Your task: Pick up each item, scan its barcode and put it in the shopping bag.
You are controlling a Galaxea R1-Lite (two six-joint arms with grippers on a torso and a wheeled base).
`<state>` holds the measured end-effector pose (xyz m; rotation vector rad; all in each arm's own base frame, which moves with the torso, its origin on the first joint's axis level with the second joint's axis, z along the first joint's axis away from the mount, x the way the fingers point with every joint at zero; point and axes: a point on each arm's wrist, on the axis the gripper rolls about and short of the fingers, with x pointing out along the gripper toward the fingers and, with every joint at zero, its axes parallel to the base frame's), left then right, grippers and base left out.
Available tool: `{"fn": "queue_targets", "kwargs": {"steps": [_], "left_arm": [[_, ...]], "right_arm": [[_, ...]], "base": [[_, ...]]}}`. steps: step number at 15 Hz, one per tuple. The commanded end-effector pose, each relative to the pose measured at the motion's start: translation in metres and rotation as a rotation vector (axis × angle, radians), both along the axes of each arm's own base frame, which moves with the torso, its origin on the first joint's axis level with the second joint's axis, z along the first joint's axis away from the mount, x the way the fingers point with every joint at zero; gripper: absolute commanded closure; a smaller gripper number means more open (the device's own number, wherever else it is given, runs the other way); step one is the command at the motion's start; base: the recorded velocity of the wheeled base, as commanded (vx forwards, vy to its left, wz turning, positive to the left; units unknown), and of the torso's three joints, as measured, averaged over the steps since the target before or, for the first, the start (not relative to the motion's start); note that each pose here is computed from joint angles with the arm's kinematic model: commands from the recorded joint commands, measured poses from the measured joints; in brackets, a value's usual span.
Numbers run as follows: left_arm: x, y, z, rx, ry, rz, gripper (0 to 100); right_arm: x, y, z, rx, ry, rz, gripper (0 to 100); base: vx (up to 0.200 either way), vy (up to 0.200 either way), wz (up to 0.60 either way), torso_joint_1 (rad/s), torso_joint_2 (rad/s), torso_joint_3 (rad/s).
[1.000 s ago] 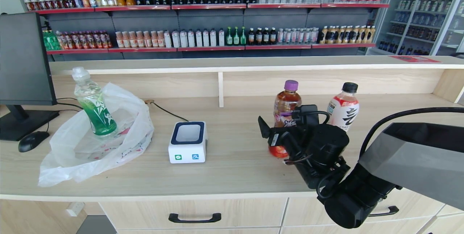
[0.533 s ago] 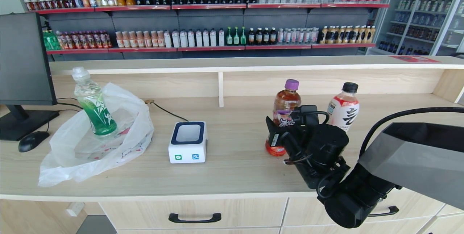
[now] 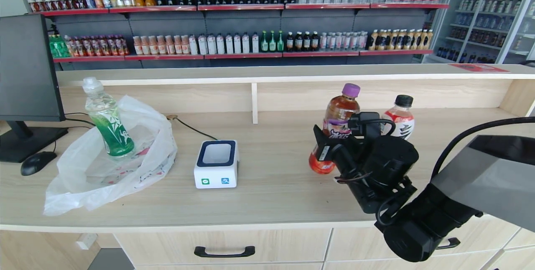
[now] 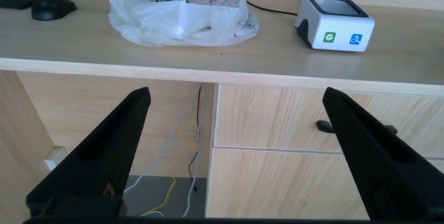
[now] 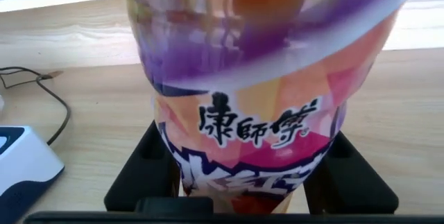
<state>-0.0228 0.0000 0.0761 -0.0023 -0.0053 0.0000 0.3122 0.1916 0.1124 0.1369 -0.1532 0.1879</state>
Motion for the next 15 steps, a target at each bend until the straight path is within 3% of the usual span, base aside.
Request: {"fn": "queue_targets", "kwargs": {"steps": [1, 9, 15], "left_arm": [[0.0, 0.0, 0.0, -0.001, -0.001, 0.0, 0], [0.0, 0.0, 0.0, 0.001, -0.001, 0.0, 0], [0.0, 0.0, 0.0, -0.001, -0.001, 0.0, 0]], "right_arm": [[-0.01, -0.005, 0.017, 0.021, -0.032, 0.005, 100], [-0.061, -0.032, 0.061, 0.065, -0.097, 0.022, 100], [-0.098, -0.056, 0.075, 0.075, -0.115, 0.024, 100]], "base": [[0.0, 0.0, 0.0, 0.0, 0.0, 0.0], [0.0, 0.0, 0.0, 0.0, 0.0, 0.0], [0.0, 0.0, 0.0, 0.0, 0.0, 0.0]]}}
